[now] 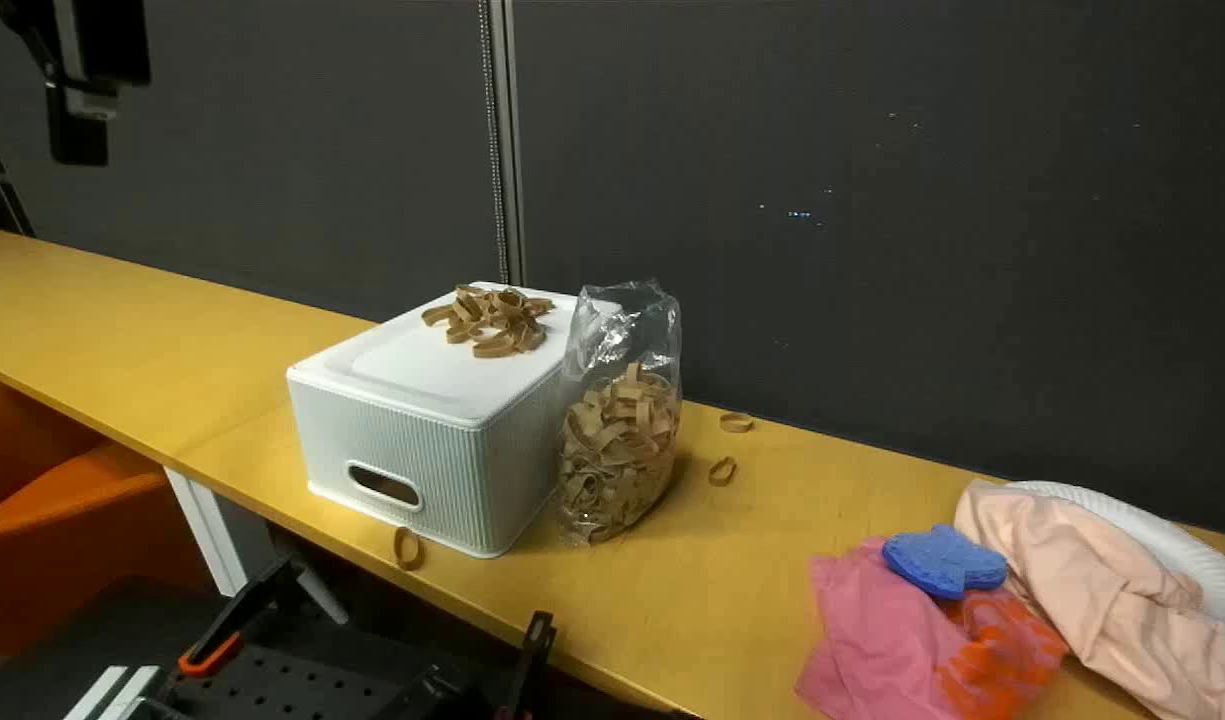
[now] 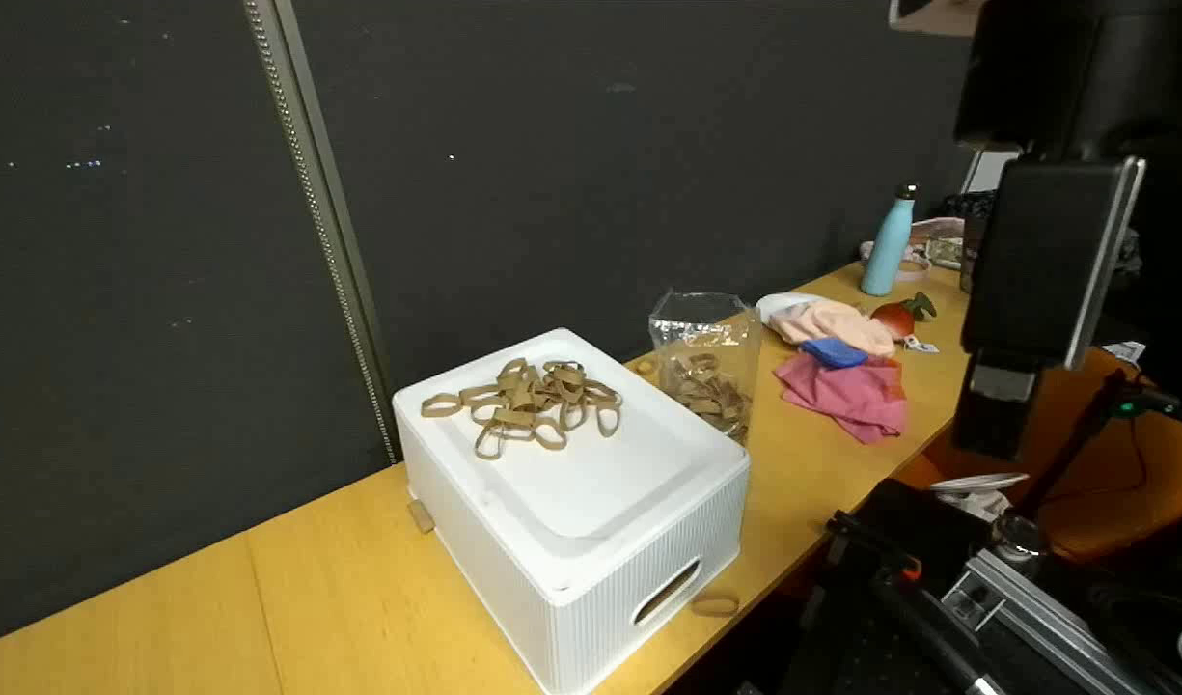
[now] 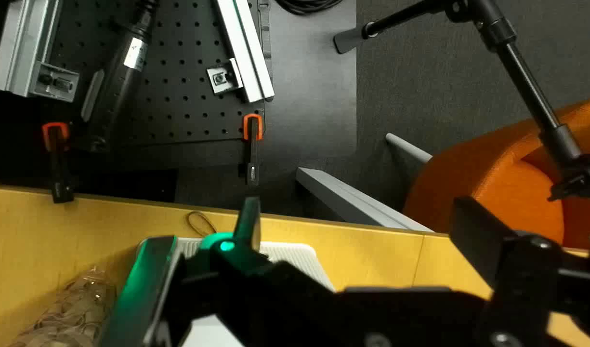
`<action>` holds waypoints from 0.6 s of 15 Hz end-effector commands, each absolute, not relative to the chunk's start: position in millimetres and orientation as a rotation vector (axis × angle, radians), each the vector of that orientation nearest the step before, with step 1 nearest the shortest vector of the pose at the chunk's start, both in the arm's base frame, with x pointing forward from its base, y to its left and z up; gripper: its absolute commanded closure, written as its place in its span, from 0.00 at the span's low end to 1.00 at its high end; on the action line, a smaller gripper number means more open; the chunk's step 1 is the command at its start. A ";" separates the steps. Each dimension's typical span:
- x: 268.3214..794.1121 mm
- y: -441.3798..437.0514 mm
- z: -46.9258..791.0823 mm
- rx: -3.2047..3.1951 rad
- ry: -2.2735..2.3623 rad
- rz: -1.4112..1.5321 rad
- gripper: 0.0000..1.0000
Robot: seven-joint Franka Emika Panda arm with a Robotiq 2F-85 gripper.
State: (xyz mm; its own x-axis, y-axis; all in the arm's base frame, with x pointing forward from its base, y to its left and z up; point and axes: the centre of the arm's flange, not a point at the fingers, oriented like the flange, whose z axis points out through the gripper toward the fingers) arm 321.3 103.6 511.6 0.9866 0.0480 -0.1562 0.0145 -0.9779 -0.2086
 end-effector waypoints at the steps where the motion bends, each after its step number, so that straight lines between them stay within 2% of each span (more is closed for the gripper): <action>1: 321.4 103.6 512.4 -2.923 -0.047 0.235 0.00; 9: 321.9 103.8 514.3 -2.923 -0.048 0.229 0.00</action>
State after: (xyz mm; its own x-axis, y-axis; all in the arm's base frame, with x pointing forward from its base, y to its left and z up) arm 321.9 103.8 514.3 0.9875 0.0484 -0.1503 0.0160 -0.9776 -0.2097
